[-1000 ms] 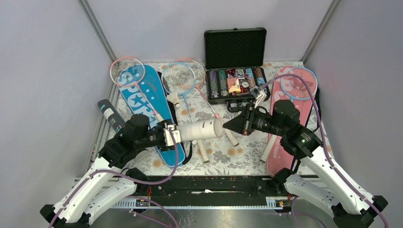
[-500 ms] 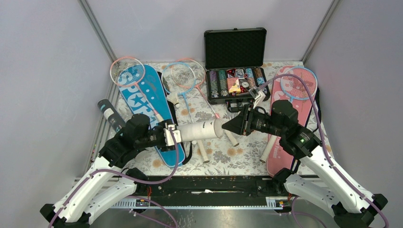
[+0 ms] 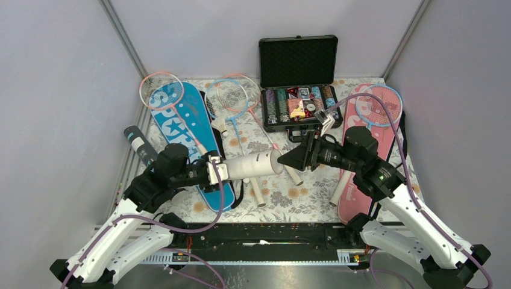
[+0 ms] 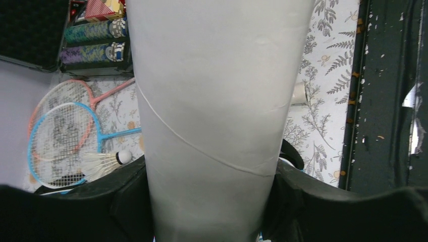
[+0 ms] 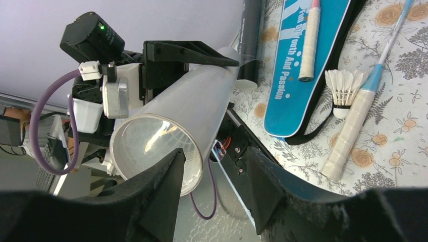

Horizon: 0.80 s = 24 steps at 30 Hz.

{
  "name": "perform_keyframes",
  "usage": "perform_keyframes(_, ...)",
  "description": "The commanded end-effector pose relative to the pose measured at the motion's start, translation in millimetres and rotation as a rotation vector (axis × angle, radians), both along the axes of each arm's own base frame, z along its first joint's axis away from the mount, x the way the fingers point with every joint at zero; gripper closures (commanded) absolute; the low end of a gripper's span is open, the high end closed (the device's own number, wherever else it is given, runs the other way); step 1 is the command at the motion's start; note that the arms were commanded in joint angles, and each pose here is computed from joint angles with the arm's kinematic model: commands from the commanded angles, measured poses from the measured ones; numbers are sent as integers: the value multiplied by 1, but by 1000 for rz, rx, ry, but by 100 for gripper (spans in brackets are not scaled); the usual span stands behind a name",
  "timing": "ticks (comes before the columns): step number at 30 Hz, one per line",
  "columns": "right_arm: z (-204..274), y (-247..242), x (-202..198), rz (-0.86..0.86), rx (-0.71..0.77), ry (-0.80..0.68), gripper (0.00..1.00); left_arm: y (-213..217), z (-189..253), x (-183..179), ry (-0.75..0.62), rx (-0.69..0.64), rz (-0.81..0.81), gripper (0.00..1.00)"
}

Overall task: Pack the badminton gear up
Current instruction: Close the lid on the shuttle tube, then place the shuttle tube at the center of the board.

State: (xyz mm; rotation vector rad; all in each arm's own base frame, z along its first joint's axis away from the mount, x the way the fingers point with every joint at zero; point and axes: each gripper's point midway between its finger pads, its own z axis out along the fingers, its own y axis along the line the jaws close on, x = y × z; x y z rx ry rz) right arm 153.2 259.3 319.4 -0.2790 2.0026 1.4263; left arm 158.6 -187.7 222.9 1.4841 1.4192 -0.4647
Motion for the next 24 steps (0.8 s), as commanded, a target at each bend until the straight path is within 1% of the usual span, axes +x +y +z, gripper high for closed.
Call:
perform_keyframes(1, -4, 10, -6, 57, 30, 30, 44, -28, 75, -2, -118, -213, -104, 71)
perform_keyframes(4, 2, 5, -3, 22, 27, 7, 44, -32, 81, 0, -84, -234, -90, 71)
perform_keyframes(6, 17, -5, 2, -49, 22, -19, 40, -32, 83, 6, -47, -250, -41, 71)
perform_keyframes(9, 49, -29, 8, -192, 44, -95, 24, -33, 90, 14, 40, -326, 55, 71)
perform_keyframes(10, 58, -39, 11, -247, 49, -123, 19, -36, 93, 16, 80, -376, 89, 71)
perform_keyframes(11, 63, -50, 13, -304, 42, -139, 10, -37, 99, 21, 112, -434, 130, 71)
perform_keyframes(12, 67, -62, 15, -363, 30, -156, 4, -38, 105, 27, 153, -498, 181, 71)
perform_keyframes(13, 68, -74, 18, -422, 12, -169, 1, -39, 113, 33, 223, -586, 247, 73)
perform_keyframes(16, 66, -95, 18, -503, -36, -190, 0, -35, 130, 65, 353, -805, 465, 74)
perform_keyframes(18, 63, -102, 17, -523, -59, -193, 0, -33, 133, 88, 440, -905, 608, 73)
perform_keyframes(20, 55, -105, 16, -526, -83, -186, 0, -32, 127, 113, 528, -968, 755, 71)
perform_keyframes(24, 37, -106, 14, -518, -129, -170, 0, -53, 109, 151, 690, -1044, 914, 69)
